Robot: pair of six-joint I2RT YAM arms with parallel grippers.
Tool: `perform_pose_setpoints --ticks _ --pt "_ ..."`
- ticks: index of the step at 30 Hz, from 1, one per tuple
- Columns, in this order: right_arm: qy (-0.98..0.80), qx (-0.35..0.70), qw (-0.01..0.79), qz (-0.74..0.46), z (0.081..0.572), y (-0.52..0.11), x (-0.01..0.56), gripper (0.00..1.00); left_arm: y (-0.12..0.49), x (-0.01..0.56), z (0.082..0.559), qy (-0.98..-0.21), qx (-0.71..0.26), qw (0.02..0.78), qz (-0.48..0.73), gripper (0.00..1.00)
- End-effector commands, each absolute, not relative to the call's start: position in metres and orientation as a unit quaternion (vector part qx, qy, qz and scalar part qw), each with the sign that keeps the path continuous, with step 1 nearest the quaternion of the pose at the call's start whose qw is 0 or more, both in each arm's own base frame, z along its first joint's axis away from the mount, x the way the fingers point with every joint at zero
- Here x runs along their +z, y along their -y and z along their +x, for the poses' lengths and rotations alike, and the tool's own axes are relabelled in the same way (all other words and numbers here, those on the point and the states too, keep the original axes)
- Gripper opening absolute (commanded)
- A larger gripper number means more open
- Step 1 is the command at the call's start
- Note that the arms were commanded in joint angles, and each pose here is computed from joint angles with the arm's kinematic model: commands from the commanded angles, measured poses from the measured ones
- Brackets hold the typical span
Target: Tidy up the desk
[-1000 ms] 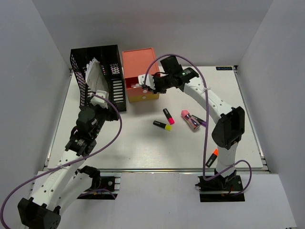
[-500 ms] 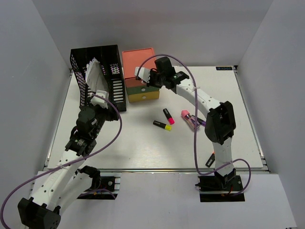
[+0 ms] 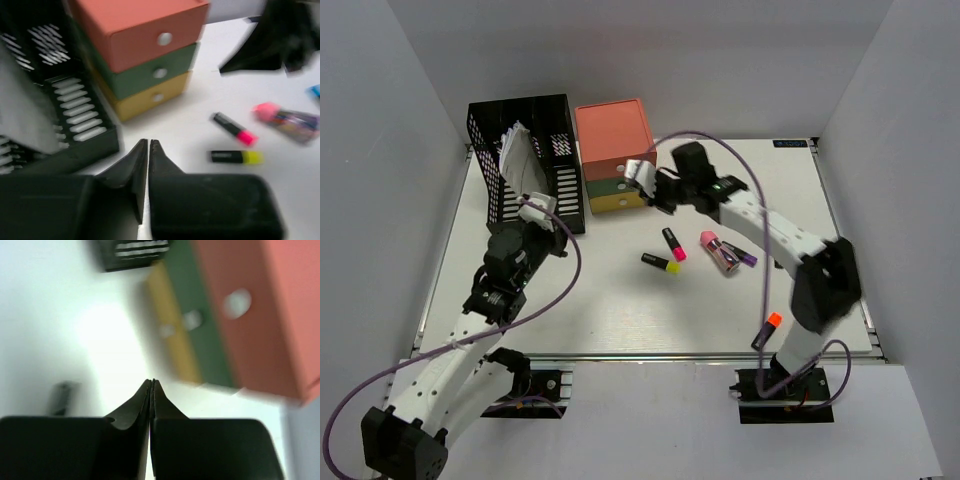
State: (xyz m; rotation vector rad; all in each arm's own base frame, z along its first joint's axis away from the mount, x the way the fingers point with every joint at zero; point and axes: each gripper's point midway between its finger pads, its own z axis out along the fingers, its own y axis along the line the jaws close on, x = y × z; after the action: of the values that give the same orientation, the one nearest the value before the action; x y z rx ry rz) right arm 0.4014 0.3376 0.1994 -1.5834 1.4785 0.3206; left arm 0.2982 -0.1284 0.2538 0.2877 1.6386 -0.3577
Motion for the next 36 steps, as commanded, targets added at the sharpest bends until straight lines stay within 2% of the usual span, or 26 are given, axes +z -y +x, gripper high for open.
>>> perform_pose_setpoints --ticks 1,2,3,4,5,6,7,8,9,10,11,13,14,17,23,29,36 --pt "-0.593 0.253 0.523 -0.558 0.341 -0.322 0.272 0.00 0.160 0.243 0.297 -0.720 -0.239 0.633 0.151 0.07" --pt "-0.598 0.257 0.553 -0.520 0.331 -0.308 0.295 0.07 0.168 0.236 0.297 -0.726 -0.257 0.619 0.155 0.02" --pt "-0.630 0.236 0.579 -0.461 0.347 -0.290 0.299 0.36 0.180 0.237 0.296 -0.718 -0.288 0.612 0.165 0.00" --pt "-0.680 0.256 0.557 -0.403 0.342 -0.277 0.280 0.42 0.191 0.220 0.300 -0.737 -0.318 0.578 0.147 0.00" --pt "-0.692 0.265 0.550 -0.385 0.336 -0.270 0.281 0.45 0.200 0.223 0.304 -0.724 -0.343 0.580 0.147 0.00" --pt "-0.729 0.264 0.523 -0.354 0.339 -0.248 0.266 0.45 0.217 0.221 0.297 -0.719 -0.379 0.559 0.163 0.00" --pt "-0.750 0.285 0.498 -0.328 0.334 -0.242 0.256 0.41 0.225 0.202 0.305 -0.740 -0.397 0.525 0.139 0.00" --pt "-0.760 0.303 0.481 -0.316 0.328 -0.238 0.251 0.32 0.234 0.211 0.311 -0.733 -0.411 0.525 0.136 0.00" --pt "-0.767 0.328 0.464 -0.298 0.328 -0.222 0.245 0.11 0.239 0.211 0.317 -0.738 -0.428 0.510 0.110 0.00" --pt "-0.776 0.353 0.438 -0.285 0.319 -0.219 0.231 0.03 0.240 0.209 0.326 -0.743 -0.430 0.505 0.087 0.03" --pt "-0.770 0.394 0.423 -0.272 0.311 -0.214 0.232 0.00 0.246 0.202 0.339 -0.753 -0.425 0.498 0.068 0.09" --pt "-0.763 0.422 0.417 -0.256 0.308 -0.203 0.223 0.00 0.239 0.195 0.362 -0.768 -0.396 0.503 -0.001 0.25" --pt "-0.750 0.437 0.419 -0.265 0.305 -0.197 0.227 0.00 0.243 0.177 0.368 -0.787 -0.380 0.486 -0.017 0.39" --pt "-0.741 0.437 0.427 -0.280 0.299 -0.179 0.231 0.03 0.249 0.173 0.391 -0.802 -0.335 0.492 -0.060 0.60" --pt "-0.702 0.496 0.415 -0.297 0.279 -0.169 0.239 0.18 0.255 0.144 0.432 -0.820 -0.209 0.521 -0.110 0.64" --pt "-0.692 0.473 0.444 -0.317 0.277 -0.159 0.246 0.20 0.254 0.135 0.448 -0.813 -0.124 0.552 -0.139 0.63" --pt "-0.686 0.455 0.469 -0.321 0.275 -0.155 0.254 0.20 0.249 0.144 0.456 -0.801 -0.080 0.574 -0.150 0.62"
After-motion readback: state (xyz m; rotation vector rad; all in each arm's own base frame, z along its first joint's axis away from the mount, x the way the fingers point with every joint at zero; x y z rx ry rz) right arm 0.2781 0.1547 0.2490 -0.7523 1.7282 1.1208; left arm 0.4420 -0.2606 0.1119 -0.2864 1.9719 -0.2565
